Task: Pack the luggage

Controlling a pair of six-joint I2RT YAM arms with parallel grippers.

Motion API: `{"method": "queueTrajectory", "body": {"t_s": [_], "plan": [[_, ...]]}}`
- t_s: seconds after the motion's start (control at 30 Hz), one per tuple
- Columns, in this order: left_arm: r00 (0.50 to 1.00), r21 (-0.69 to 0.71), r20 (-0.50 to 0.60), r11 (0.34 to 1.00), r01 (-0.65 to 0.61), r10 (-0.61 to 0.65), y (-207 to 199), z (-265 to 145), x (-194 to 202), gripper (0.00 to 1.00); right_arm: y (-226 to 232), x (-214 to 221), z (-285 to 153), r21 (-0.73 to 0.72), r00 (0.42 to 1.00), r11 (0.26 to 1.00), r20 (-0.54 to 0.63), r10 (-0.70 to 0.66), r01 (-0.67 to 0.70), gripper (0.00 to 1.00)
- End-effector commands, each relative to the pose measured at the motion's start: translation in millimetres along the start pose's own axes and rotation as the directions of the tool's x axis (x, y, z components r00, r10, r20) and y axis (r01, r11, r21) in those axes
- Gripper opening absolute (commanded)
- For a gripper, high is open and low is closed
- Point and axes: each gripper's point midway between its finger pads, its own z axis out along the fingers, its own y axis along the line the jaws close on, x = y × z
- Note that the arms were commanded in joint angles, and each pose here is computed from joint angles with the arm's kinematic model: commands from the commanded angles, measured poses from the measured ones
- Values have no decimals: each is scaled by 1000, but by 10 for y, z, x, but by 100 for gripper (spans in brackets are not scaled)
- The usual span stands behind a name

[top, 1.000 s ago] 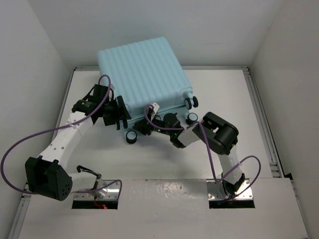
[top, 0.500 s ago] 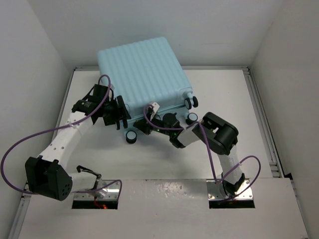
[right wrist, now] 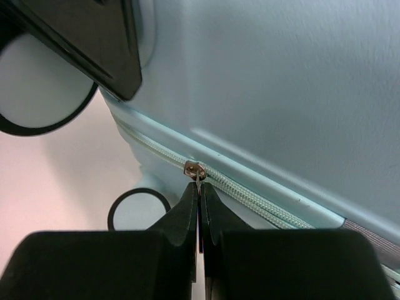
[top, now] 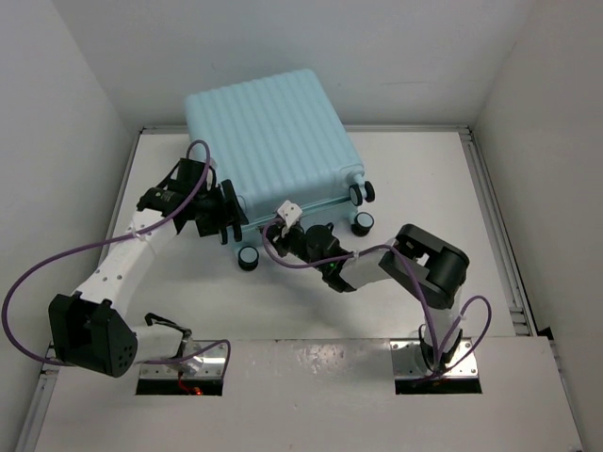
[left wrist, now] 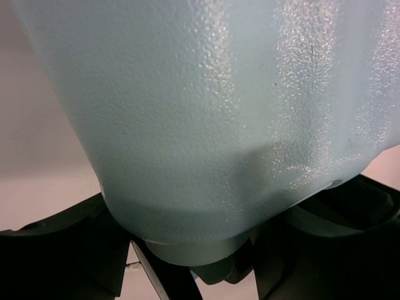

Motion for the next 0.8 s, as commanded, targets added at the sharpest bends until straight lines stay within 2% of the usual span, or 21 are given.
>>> {"method": "queueTrajectory", "body": {"t_s": [0.0, 0.13, 0.43, 0.77], "plan": [[997, -166, -67, 985, 38, -50, 376, 165, 166, 3, -616, -1391, -186, 311, 917, 950, 385, -103, -24, 0], [996, -181, -66, 982, 48, -61, 399, 159, 175, 2, -701, -1331, -239, 342, 936, 938, 347, -64, -62, 0], [996, -218, -61, 974, 54, -69, 496, 161, 183, 2, -855, -1040, -281, 371, 967, 928, 248, -66, -31, 0], [988, -291, -80, 951, 102, -130, 730, 213, 225, 0, -1219, -716, -658, 434, 984, 899, 130, -121, 54, 0]]}}
